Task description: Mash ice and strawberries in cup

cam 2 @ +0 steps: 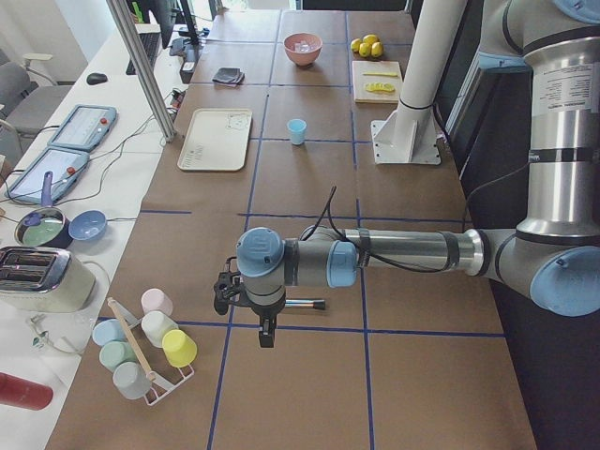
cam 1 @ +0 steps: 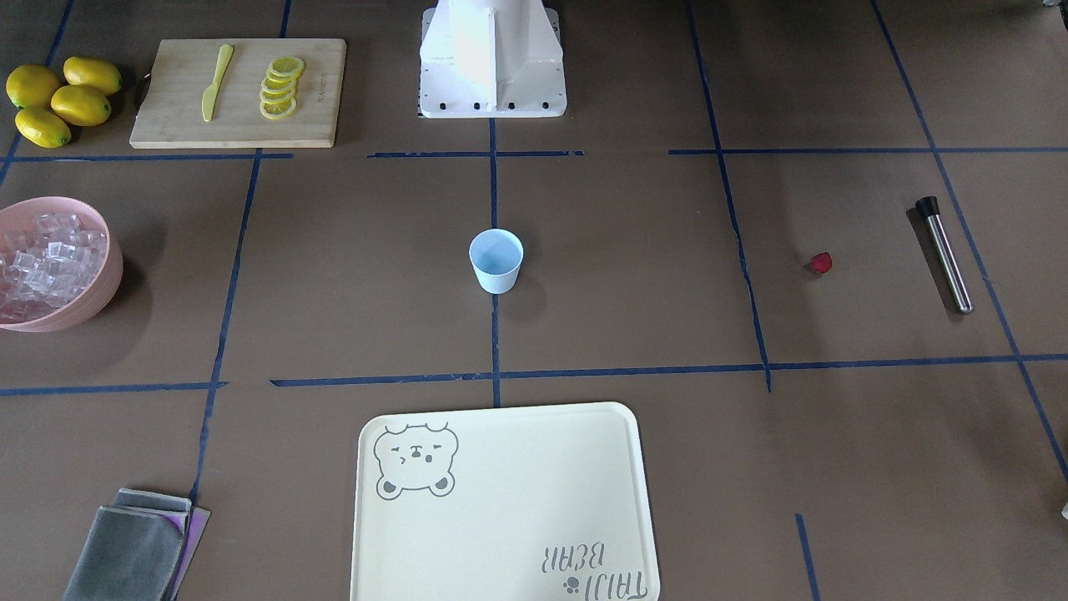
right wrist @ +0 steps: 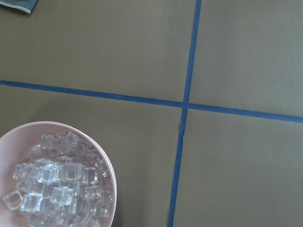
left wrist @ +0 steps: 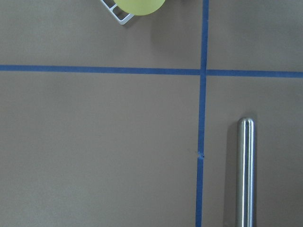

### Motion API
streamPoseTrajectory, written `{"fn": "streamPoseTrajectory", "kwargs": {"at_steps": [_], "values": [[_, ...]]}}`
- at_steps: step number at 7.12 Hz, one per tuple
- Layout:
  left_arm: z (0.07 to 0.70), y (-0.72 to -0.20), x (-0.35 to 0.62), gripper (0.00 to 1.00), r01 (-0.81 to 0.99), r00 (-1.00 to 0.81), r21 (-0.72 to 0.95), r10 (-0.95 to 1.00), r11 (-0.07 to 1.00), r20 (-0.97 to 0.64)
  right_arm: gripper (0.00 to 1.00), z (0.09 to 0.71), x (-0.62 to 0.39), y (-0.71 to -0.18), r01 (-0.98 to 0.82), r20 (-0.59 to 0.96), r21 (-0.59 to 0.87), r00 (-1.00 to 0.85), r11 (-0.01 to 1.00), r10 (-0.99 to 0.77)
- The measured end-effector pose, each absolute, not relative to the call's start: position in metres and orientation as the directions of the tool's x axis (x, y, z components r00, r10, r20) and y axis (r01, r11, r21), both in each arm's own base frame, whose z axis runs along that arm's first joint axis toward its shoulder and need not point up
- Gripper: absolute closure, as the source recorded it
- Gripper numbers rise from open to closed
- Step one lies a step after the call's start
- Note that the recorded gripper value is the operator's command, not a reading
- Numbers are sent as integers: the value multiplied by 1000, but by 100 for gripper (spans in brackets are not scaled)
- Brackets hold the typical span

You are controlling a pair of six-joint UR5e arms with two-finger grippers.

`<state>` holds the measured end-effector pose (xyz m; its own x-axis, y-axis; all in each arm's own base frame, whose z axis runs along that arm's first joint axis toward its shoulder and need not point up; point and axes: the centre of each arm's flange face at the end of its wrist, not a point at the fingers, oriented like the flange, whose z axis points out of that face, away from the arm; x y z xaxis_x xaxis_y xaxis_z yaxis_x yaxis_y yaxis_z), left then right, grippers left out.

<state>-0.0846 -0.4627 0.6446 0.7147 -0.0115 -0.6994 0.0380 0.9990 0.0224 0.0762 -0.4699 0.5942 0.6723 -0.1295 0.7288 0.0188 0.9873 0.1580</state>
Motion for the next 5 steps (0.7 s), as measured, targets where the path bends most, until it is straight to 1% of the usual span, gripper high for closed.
{"fn": "streamPoseTrajectory", "kwargs": {"at_steps": [2,5], "values": [[632,-473,-85,0,35,717,56,14,998,-697,0,573,54,-476,25,733,163,667,986,-138],[626,-478,-85,0,37,720,85,33,996,-693,1,511,-8,-474,-7,732,120,676,993,-84]]}}
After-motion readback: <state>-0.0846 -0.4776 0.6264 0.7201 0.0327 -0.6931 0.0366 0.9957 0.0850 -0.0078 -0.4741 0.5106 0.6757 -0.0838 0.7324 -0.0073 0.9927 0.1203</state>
